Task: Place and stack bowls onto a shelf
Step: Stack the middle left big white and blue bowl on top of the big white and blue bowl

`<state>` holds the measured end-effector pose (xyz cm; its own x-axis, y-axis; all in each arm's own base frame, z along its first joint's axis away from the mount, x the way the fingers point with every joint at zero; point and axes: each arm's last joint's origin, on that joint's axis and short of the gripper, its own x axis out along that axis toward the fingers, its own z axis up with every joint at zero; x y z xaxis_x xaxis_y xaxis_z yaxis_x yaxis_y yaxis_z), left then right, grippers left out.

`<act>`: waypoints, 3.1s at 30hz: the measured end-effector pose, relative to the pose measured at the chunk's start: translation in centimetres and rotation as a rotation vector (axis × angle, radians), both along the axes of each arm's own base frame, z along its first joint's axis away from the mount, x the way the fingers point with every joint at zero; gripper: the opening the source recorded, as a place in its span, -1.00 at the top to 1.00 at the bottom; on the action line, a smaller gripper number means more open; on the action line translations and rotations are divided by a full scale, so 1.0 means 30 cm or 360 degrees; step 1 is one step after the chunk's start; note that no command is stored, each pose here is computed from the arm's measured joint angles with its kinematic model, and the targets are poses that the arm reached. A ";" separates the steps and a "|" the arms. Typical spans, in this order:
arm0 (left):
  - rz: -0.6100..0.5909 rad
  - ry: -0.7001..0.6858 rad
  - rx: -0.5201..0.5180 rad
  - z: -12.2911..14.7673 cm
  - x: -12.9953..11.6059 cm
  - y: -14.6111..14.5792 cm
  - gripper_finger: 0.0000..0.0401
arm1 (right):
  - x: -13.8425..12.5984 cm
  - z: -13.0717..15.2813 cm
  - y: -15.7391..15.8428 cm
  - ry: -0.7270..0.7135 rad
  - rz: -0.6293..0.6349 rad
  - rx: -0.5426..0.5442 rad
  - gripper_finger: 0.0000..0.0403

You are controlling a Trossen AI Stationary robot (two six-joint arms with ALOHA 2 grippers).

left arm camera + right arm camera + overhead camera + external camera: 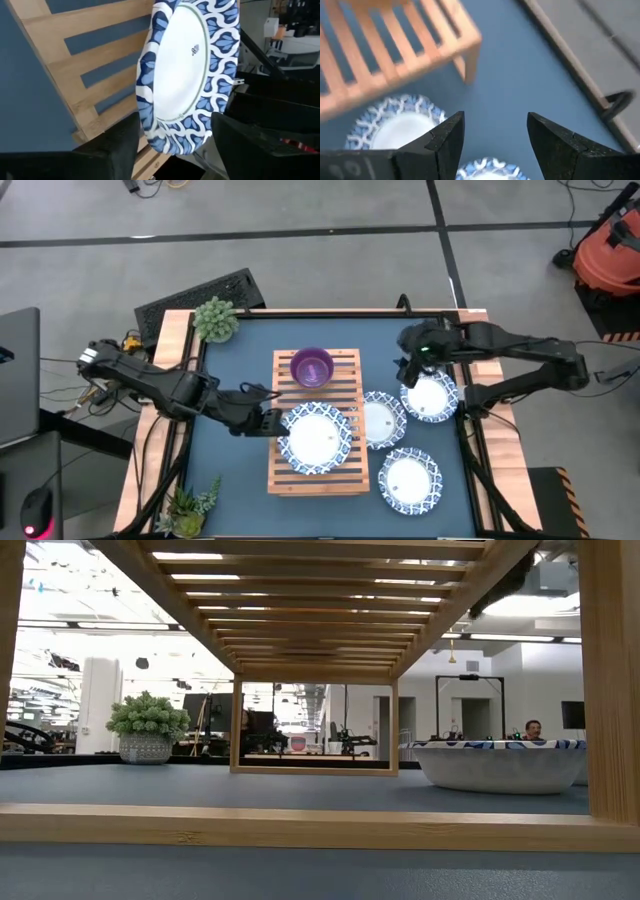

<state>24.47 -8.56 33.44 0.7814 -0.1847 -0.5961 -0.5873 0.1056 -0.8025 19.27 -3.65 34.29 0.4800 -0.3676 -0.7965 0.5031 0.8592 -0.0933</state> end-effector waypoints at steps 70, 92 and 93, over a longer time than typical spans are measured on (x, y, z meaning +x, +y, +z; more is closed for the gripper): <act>-0.0118 -0.0038 0.0093 0.012 -0.033 -0.038 -0.23 | 0.072 -0.459 -0.137 0.0552 -0.0067 0.0826 0.90; -0.0001 -0.0449 -0.0149 0.140 -0.084 -0.013 -0.23 | -0.101 -0.308 -0.184 0.0302 -0.0723 0.0550 0.88; 0.0028 -0.0485 -0.0124 0.151 -0.095 -0.005 -0.23 | -0.108 -0.303 -0.188 0.0289 -0.0764 0.0517 0.88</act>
